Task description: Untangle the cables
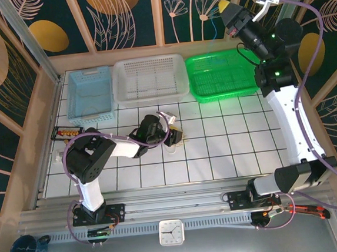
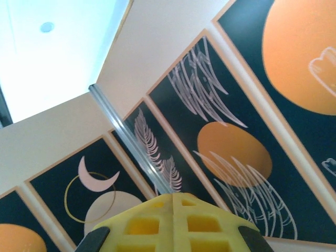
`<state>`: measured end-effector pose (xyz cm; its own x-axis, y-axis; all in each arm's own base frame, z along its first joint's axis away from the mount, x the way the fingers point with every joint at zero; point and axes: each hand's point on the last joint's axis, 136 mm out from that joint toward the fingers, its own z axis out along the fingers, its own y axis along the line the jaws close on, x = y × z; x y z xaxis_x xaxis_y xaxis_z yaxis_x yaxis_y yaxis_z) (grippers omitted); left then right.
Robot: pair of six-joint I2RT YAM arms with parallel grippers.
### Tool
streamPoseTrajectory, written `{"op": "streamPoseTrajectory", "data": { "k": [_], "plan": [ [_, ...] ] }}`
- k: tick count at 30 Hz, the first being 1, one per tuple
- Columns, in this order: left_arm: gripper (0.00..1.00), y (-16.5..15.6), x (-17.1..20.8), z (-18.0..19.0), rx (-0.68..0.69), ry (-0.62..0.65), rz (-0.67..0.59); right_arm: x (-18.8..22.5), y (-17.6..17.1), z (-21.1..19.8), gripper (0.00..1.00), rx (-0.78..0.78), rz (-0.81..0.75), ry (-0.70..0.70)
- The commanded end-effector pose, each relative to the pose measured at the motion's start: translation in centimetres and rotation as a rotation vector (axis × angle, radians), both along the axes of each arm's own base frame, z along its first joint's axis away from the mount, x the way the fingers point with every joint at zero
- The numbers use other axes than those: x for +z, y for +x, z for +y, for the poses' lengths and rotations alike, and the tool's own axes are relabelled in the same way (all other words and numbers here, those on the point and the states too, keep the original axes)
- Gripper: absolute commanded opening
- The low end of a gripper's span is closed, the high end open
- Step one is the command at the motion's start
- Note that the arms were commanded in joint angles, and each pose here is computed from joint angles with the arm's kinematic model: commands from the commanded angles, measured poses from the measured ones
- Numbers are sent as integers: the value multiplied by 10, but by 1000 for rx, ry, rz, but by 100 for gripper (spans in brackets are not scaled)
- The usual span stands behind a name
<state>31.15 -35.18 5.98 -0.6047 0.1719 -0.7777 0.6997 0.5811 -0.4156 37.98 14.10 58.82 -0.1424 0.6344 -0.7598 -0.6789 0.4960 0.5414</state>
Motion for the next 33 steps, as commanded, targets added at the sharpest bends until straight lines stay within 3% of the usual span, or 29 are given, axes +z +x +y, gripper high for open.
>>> {"op": "streamPoseTrajectory", "data": {
  "k": [1,6,18,25,33],
  "plan": [
    [54,2,37,-6,-2,-88,-31,1,10,-16,0,-55,-20,11],
    [74,-1,64,-12,-23,-146,-24,-23,36,-27,0,-116,17,-4],
    [98,7,116,-6,54,-219,-54,-92,113,-46,0,-279,98,-71],
    [99,11,142,-1,96,-247,-76,-159,164,-51,0,-338,208,-121],
    [99,12,159,5,116,-251,-108,-292,198,-52,0,-350,416,-206]
  ]
}}
